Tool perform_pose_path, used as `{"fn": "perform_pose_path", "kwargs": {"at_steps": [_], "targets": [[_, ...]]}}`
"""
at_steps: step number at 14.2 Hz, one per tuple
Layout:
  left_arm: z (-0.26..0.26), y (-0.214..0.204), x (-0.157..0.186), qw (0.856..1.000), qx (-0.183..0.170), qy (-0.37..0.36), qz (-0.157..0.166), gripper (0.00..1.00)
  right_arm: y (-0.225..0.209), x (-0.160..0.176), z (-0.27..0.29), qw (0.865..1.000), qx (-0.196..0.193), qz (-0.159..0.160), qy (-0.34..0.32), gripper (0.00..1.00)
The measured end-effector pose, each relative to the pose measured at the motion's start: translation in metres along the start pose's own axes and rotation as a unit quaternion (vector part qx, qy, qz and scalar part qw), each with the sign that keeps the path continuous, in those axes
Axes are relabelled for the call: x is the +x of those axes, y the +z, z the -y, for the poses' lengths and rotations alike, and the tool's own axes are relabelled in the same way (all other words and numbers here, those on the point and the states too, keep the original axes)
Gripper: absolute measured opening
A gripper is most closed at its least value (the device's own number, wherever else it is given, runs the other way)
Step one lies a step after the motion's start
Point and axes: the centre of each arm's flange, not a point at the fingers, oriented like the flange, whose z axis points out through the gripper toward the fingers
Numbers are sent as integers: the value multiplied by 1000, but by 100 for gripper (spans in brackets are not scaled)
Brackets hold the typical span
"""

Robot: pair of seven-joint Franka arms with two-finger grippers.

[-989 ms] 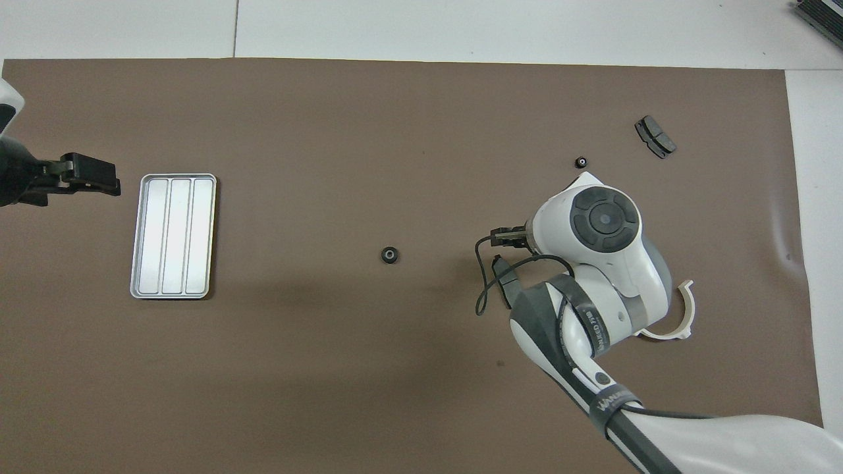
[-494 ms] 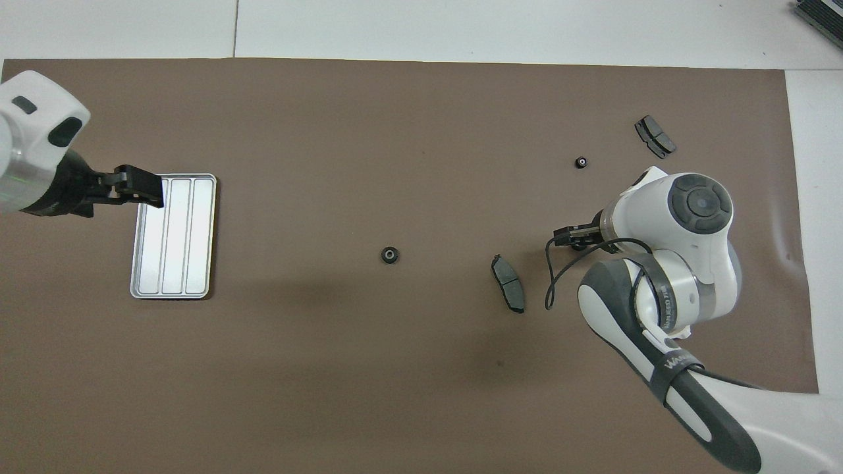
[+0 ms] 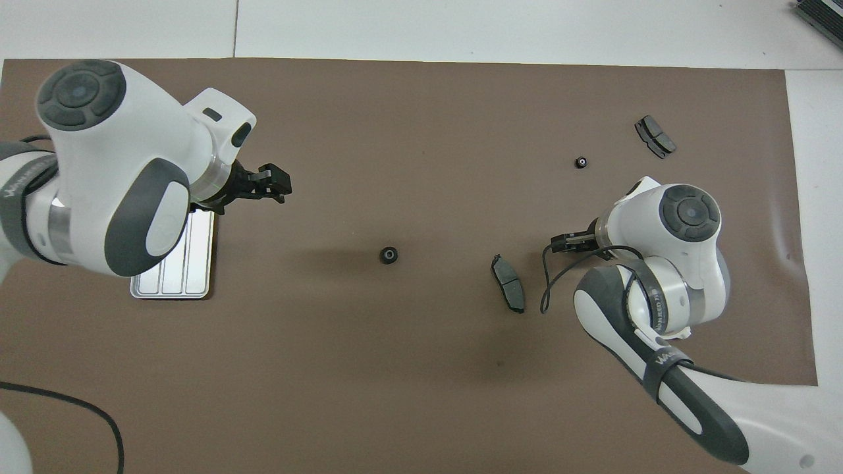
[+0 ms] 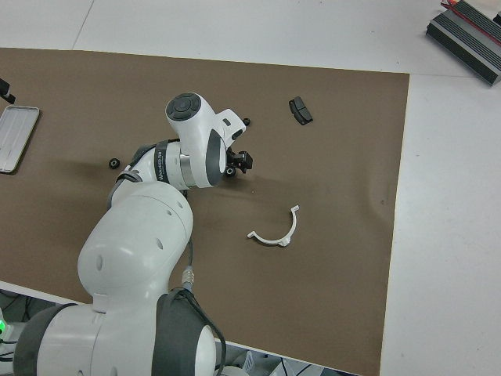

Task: Pick bearing gear from pile to tray
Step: 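Move the left gripper to the gear while the right gripper reaches another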

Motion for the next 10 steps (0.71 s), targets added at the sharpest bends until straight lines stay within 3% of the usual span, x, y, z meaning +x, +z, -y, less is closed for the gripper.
{"fn": "perform_pose_path", "kwargs": {"at_steps": [2, 3, 5, 9, 10], "targets": [[-45, 28, -10, 1000, -7, -14, -3, 100, 4, 1, 0, 1000, 2, -3, 0, 76], [-68, 43, -18, 1000, -10, -18, -2, 100, 7, 1, 1, 1000, 2, -3, 0, 76], [-106, 70, -36, 1000, -12, -23, 1, 100, 10, 3, 1, 1000, 4, -8, 0, 65], [-148, 109, -76, 1000, -20, -15, -4, 100, 10, 5, 0, 1000, 6, -17, 1, 60], [-154, 121, -88, 1000, -21, -10, -5, 100, 9, 5, -1, 1000, 6, -19, 2, 55]]}}
